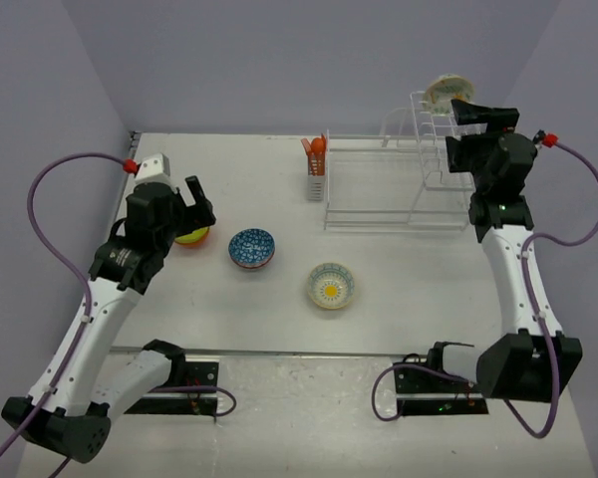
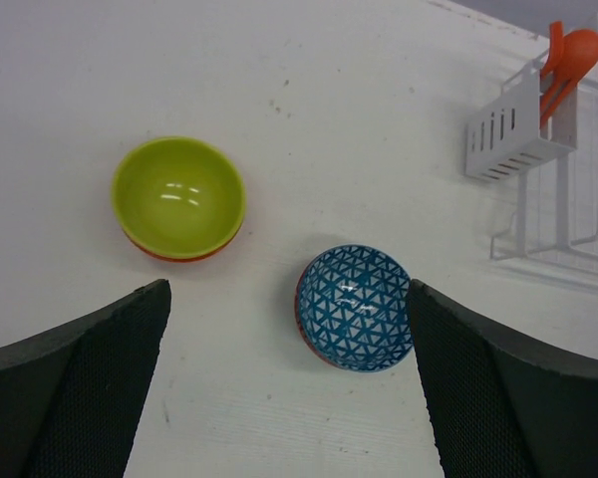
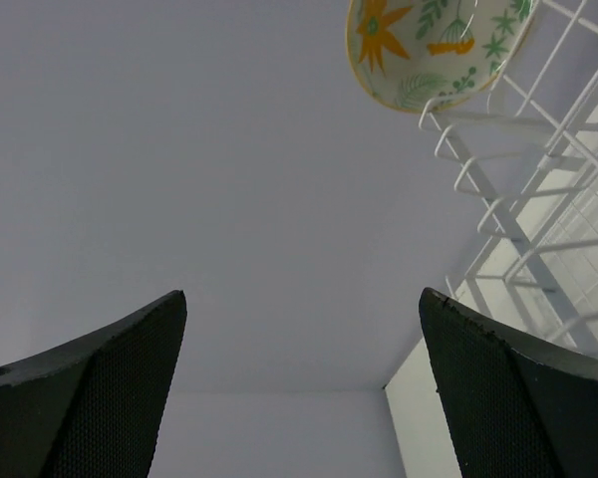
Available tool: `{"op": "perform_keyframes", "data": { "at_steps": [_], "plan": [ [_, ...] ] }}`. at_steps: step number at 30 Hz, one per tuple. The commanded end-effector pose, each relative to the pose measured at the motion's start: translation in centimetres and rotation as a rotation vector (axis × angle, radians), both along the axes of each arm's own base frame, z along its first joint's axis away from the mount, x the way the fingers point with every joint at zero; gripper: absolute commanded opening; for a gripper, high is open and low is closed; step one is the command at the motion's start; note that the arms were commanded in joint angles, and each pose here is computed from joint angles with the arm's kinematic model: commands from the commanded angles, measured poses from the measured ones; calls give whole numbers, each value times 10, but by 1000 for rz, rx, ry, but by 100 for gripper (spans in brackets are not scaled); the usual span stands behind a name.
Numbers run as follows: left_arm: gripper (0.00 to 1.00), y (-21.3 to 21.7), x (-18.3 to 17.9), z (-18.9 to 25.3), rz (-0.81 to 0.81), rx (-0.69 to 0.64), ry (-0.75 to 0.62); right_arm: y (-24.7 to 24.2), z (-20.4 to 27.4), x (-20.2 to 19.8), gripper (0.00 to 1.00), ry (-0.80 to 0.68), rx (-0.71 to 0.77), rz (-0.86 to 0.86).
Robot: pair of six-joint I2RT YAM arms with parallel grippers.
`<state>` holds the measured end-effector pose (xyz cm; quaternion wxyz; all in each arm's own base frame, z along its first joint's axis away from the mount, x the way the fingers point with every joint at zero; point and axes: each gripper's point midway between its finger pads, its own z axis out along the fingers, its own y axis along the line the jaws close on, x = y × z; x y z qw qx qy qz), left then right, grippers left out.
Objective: Unload the bowls from the dish rack
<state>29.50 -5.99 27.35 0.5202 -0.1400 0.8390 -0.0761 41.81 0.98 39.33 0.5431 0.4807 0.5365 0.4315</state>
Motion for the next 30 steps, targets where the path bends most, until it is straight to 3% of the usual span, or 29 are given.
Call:
{"op": "perform_keyframes", "data": {
  "at_steps": [1,5,12,18,26,30],
  "plan": [
    [100,15,-22,11,-27,74,-42,-19,42,26,99,-102,65,-94],
    [100,42,-35,11,78,142,-69,-29,18,65,98,24,114,-140],
    [100,40,-47,0,55,113,-103,-50,14,96,91,0,123,-244],
    [100,38,-41,-22,65,106,-67,-53,4,129,90,9,101,-244],
    [100,38,-43,-22,67,94,-79,-51,-3,167,77,-22,96,-211],
    [100,36,-42,-24,62,92,-72,-55,-7,180,77,0,79,-225]
  ]
}}
